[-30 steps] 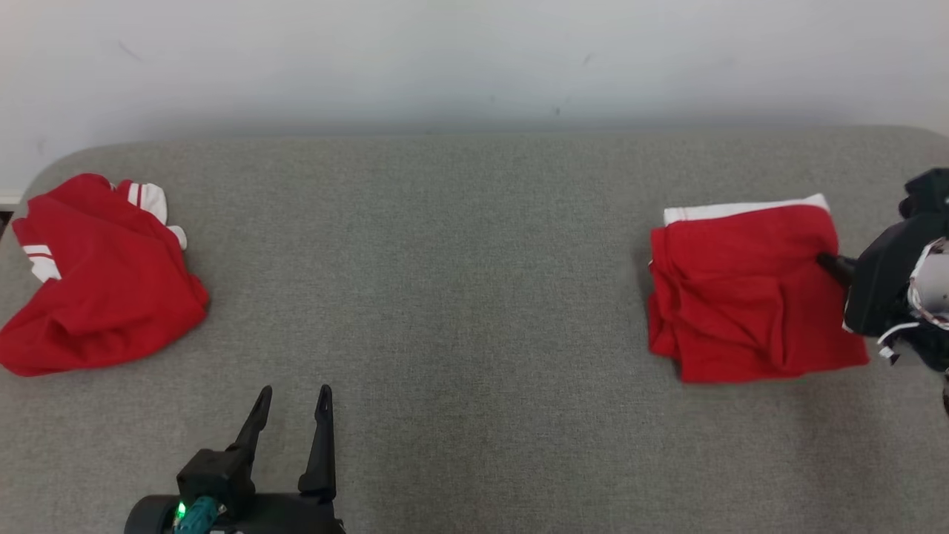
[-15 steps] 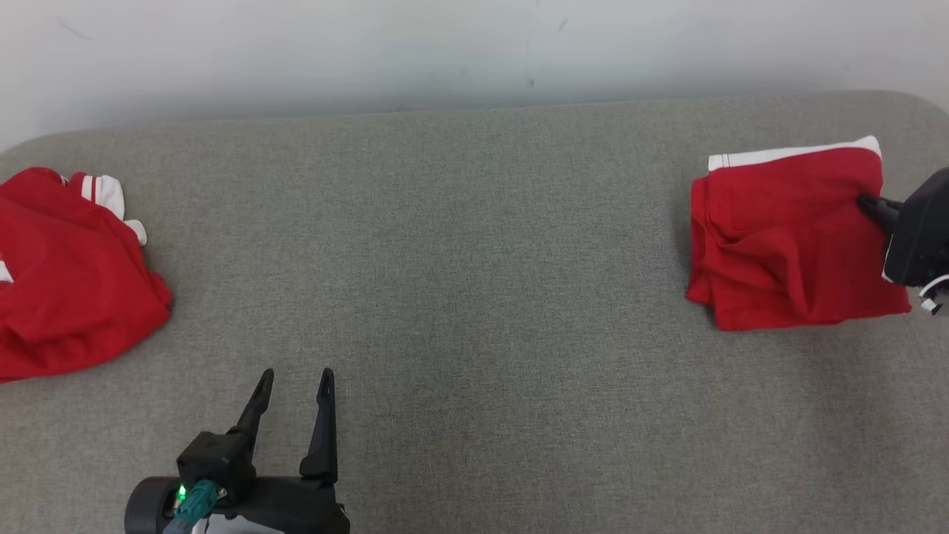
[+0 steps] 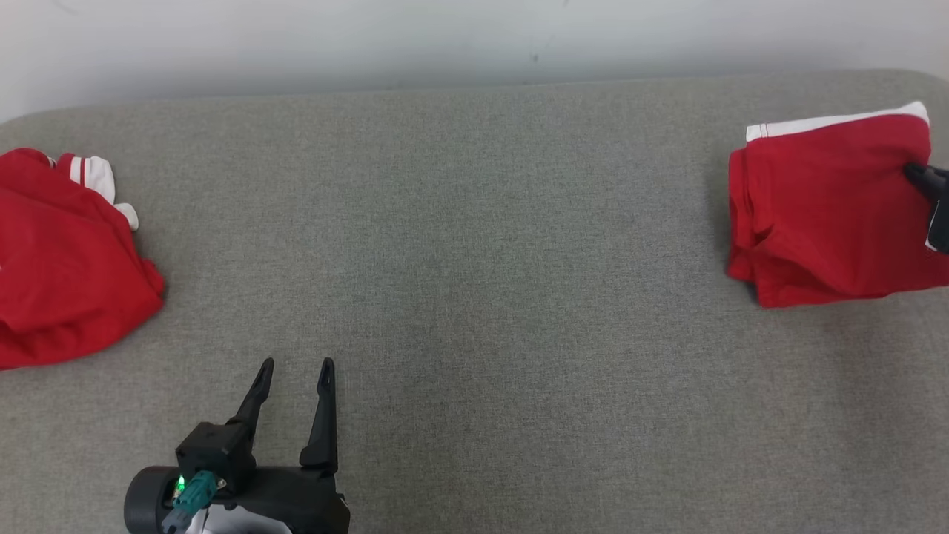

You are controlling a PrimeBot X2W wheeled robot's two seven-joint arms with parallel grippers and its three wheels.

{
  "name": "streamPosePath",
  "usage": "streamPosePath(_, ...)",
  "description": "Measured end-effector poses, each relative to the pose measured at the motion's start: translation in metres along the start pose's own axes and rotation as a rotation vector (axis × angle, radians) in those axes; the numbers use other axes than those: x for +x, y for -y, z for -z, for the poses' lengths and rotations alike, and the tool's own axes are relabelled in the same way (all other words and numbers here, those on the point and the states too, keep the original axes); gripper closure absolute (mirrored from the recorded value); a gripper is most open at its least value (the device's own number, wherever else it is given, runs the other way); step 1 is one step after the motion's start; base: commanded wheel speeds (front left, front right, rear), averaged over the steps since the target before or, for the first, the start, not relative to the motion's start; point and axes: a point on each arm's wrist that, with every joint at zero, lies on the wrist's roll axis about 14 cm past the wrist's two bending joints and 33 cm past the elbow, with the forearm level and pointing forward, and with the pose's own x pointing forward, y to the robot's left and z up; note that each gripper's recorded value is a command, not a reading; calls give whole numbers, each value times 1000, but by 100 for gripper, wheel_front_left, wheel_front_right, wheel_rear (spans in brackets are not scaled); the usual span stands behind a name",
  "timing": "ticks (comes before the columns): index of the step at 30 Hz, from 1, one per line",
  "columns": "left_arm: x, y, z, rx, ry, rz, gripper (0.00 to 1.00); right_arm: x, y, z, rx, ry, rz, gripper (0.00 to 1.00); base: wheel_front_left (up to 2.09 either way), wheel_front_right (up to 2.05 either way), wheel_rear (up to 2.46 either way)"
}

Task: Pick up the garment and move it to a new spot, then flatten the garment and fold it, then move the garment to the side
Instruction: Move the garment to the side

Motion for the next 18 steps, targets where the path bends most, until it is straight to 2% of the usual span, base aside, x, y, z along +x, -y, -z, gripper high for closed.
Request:
streamPosePath(6, 3, 0, 6, -4, -18, 3, 0, 4, 17, 2, -36, -32, 53, 100, 0, 0, 0)
streamPosePath(12, 12, -2, 2, -4, -5, 4, 0, 7, 32, -18, -74, -20, 104, 100, 0, 0, 0)
streamPosePath(18, 10, -6, 8, -3, -22, -9, 0, 14, 35, -10, -95, -53, 122, 100, 0, 0, 0)
